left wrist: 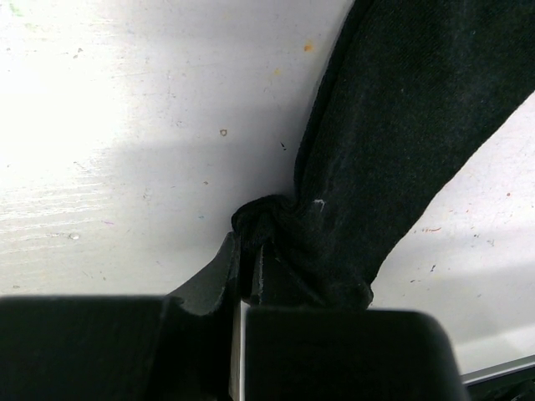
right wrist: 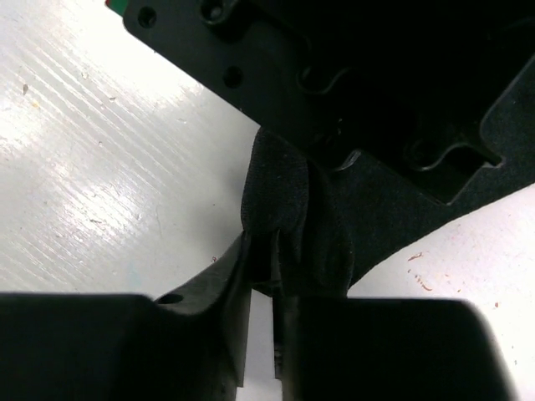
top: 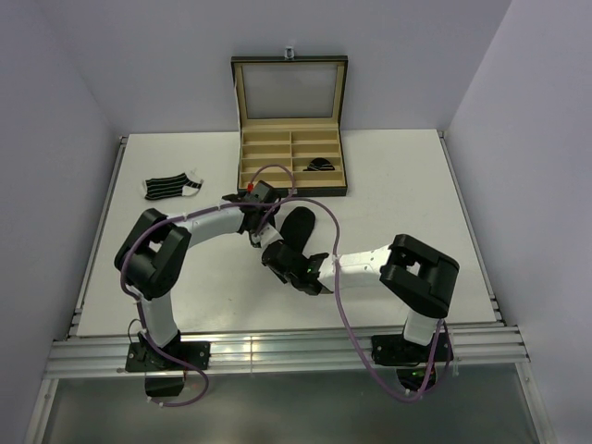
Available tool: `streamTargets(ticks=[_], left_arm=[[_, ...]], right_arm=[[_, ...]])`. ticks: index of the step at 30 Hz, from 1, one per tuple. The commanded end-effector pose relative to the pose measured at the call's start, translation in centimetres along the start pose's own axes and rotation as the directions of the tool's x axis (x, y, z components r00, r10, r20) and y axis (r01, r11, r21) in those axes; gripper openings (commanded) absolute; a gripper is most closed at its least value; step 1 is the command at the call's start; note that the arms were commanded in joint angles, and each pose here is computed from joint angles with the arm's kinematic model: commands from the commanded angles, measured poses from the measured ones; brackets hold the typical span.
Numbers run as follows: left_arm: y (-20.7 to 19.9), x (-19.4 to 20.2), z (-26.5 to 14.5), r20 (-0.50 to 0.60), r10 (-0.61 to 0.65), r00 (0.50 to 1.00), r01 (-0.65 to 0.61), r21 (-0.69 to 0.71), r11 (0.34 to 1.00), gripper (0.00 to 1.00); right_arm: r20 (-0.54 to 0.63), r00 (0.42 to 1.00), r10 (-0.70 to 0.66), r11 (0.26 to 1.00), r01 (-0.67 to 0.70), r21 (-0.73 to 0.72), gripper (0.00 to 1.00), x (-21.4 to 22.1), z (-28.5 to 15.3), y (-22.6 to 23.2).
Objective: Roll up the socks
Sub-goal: Roll the sock at the center of the board.
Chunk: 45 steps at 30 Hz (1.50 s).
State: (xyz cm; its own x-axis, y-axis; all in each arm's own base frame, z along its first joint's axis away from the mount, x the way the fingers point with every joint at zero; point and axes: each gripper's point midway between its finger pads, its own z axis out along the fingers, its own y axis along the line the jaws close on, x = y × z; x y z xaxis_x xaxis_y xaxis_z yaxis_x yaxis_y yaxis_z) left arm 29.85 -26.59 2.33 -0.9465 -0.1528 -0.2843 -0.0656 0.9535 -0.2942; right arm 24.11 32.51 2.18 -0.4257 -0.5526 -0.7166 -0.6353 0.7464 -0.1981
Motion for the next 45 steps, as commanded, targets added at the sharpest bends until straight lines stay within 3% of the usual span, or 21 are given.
streamTargets(ticks=[1,3,6,9,10,13,20,21,28,36,45], left_arm=[[0.4,1.3,0.4,-0.044,0.040,0.998,-0.041,-0.022,0.999,0.05],[0.2,1.1,0.0,-0.033,0.031,0.999,-0.031,-0.013,0.999,0.08],[-0.1,0.4,-0.9,0.002,0.014,1.000,-0.014,0.002,1.000,0.26],[-0.1,-0.6,-2.3,0.049,-0.028,0.998,0.026,0.028,0.999,0.50],[-0.3,-0.9,-3.1,0.070,-0.048,0.996,0.044,0.050,0.998,0.65],[0.6,-1.8,-4.0,0.126,-0.106,0.986,0.101,0.047,0.994,0.75],[1.9,-3.3,-7.2,0.243,-0.277,0.930,0.243,0.162,0.957,0.78],[2.2,-2.8,-7.3,0.240,-0.293,0.926,0.255,0.177,0.951,0.79],[1.5,-0.7,-6.0,0.179,-0.290,0.940,0.245,0.235,0.940,0.78],[0.5,0.4,-4.6,0.159,-0.278,0.947,0.236,0.242,0.941,0.77],[0.6,0.8,-2.2,0.134,-0.263,0.955,0.237,0.186,0.954,0.67]], right_arm=[[-0.045,0.999,-0.005,1.000,0.004,-0.018,0.10,0.9,0.4,0.8],[-0.061,0.998,0.002,1.000,-0.003,-0.025,0.01,1.4,0.5,0.9],[-0.068,0.996,0.060,0.993,-0.066,-0.096,0.00,1.3,0.1,1.4],[-0.083,0.987,0.137,0.970,-0.150,-0.190,0.00,0.6,-0.7,1.7],[-0.093,0.980,0.176,0.961,-0.192,-0.199,0.00,0.2,-0.7,1.1],[-0.124,0.960,0.253,0.909,-0.279,-0.308,0.00,-0.6,-1.7,1.8],[-0.227,0.874,0.429,0.693,-0.480,-0.537,0.00,-2.1,-3.2,1.8],[-0.261,0.850,0.457,0.622,-0.515,-0.590,0.00,-2.4,-3.6,1.8],[-0.403,0.736,0.543,0.390,-0.647,-0.656,0.00,-1.7,-2.8,0.6],[-0.475,0.655,0.587,0.284,-0.716,-0.638,0.00,-0.3,-1.7,-0.5],[-0.483,0.635,0.603,0.263,-0.730,-0.631,0.00,0.0,-1.1,-1.0]])
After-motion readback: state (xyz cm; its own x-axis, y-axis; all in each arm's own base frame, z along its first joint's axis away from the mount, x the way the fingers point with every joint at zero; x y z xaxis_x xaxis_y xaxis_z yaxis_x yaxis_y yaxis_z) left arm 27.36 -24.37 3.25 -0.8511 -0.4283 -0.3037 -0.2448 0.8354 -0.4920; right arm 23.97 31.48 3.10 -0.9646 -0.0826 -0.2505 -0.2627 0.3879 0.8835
